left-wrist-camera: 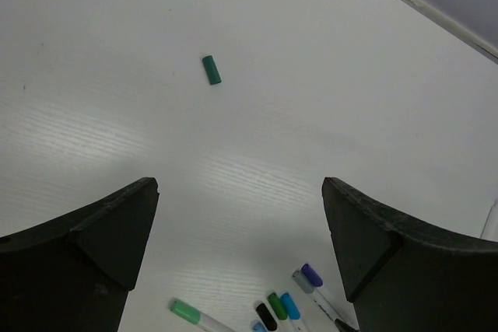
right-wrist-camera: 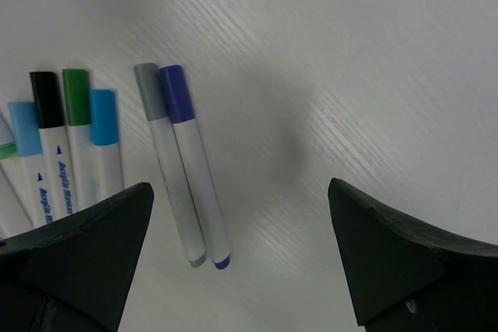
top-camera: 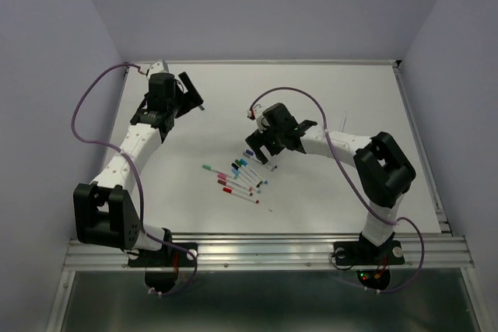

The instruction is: Open the pen caps

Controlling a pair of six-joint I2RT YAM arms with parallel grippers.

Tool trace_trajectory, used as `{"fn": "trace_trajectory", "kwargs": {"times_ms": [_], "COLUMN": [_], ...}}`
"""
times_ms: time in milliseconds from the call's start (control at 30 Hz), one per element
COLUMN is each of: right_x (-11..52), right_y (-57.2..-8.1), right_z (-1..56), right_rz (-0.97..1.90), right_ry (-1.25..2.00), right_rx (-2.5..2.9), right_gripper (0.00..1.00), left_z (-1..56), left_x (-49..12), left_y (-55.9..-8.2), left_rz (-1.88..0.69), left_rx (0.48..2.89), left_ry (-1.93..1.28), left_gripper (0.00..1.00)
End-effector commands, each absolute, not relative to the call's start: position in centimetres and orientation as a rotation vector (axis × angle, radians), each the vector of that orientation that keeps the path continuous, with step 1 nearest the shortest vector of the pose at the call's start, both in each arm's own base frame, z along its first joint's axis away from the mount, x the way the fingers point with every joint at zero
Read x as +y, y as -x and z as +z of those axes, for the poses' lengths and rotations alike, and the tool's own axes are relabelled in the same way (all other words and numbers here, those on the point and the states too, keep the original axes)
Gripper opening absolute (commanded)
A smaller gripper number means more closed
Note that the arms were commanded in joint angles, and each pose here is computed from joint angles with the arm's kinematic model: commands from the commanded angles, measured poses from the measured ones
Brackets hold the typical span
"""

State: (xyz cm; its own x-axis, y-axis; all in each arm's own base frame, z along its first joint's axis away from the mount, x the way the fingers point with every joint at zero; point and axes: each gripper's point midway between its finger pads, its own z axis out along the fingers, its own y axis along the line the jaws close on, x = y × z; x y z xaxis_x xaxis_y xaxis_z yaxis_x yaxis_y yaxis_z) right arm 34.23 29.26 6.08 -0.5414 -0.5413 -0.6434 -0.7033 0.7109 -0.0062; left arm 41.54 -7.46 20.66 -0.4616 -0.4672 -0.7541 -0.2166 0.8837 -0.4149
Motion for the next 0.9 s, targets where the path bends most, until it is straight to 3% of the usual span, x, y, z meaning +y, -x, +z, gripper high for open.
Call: {"fn": "trace_trajectory", "kwargs": {"times_ms": [0, 867], "right_x": [28.3, 28.9], "right_y": [-36.7, -35.6], "right_z": [7.0, 5.2], "right_rz": [0.166, 0.200], "right_ry": [0.901, 0.967], "right_rx": [2.257, 2.295], "right_gripper": [1.00, 1.00], "left_z": [22.8, 21.9], "left_x": [-7.7, -7.9], "left_y": [-41.7, -42.2], "left_rz": [-0.346, -0.350], "left_rx": [1.993, 2.010], "left_ry": [0.454, 0.454], "left_gripper": [0.99, 0.99]}}
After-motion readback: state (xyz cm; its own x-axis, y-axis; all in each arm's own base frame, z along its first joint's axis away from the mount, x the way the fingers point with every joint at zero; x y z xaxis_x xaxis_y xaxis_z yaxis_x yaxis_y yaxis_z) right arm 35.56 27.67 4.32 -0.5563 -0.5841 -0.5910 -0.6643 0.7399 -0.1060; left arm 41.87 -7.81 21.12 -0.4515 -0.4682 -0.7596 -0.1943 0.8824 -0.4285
